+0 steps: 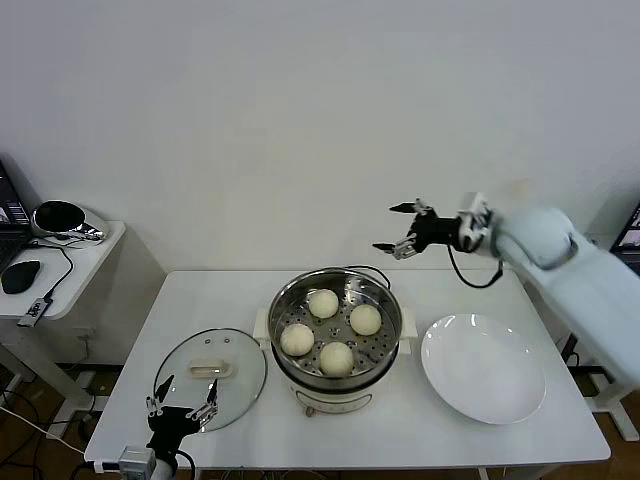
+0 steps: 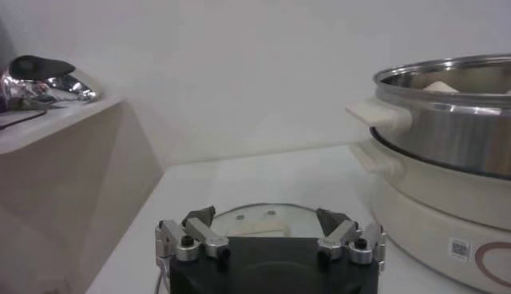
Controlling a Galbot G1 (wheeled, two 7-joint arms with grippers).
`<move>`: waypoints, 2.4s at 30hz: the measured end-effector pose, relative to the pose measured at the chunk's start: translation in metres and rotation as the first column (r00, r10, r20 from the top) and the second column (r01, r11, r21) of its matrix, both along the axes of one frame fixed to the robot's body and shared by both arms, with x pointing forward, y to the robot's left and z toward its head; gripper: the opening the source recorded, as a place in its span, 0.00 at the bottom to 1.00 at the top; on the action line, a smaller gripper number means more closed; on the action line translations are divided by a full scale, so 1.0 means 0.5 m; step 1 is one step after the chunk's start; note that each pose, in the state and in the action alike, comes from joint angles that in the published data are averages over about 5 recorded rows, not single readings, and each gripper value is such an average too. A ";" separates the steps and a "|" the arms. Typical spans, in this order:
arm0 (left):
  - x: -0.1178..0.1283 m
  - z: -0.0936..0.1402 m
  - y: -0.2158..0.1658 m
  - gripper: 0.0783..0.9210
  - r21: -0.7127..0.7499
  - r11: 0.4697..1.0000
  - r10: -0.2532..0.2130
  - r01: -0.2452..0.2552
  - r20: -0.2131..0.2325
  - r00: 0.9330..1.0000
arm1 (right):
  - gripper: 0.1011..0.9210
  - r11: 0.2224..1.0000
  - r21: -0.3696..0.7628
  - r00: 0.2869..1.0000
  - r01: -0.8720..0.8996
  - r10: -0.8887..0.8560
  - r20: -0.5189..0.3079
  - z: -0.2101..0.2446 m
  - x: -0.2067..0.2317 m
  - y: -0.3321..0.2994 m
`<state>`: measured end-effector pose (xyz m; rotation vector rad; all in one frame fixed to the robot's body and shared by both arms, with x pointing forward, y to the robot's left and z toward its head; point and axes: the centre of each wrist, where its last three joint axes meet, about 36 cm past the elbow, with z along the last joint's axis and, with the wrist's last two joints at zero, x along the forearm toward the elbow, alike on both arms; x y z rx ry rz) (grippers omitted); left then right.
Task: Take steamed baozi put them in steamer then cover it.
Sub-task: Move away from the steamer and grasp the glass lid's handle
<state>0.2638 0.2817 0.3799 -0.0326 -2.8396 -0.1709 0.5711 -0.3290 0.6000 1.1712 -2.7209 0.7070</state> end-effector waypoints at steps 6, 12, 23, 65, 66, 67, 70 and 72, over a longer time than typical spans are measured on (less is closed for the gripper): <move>0.008 -0.002 0.001 0.88 0.002 1.000 -0.009 0.009 0.003 1.000 | 0.88 0.948 0.252 0.979 0.193 -0.205 0.022 -0.126 -0.090 -0.063; 0.015 -0.009 0.002 0.88 0.013 1.000 -0.007 0.007 0.000 1.000 | 0.88 0.842 0.397 0.924 0.366 -0.379 -0.049 -0.258 -0.193 -0.095; 0.032 -0.030 0.029 0.88 0.150 0.988 0.029 -0.032 0.025 0.999 | 0.88 0.665 0.478 0.807 0.574 -0.560 -0.190 -0.419 -0.361 -0.112; 0.127 -0.216 0.053 0.88 0.988 0.111 -0.287 0.110 -0.074 0.955 | 0.88 0.591 0.419 0.717 0.690 -0.639 -0.278 -0.513 -0.488 -0.096; 0.131 -0.215 0.051 0.88 0.988 0.110 -0.283 0.109 -0.074 0.956 | 0.88 0.590 0.418 0.716 0.691 -0.640 -0.279 -0.514 -0.488 -0.096; 0.134 -0.214 0.048 0.88 0.988 0.108 -0.277 0.108 -0.074 0.958 | 0.88 0.590 0.417 0.715 0.691 -0.641 -0.279 -0.516 -0.488 -0.096; 0.144 -0.214 0.042 0.88 0.988 0.103 -0.260 0.111 -0.081 0.962 | 0.88 0.590 0.415 0.714 0.693 -0.641 -0.281 -0.519 -0.488 -0.094; 0.151 -0.215 0.038 0.88 0.988 0.099 -0.247 0.115 -0.087 0.965 | 0.88 0.589 0.415 0.714 0.693 -0.641 -0.283 -0.520 -0.489 -0.093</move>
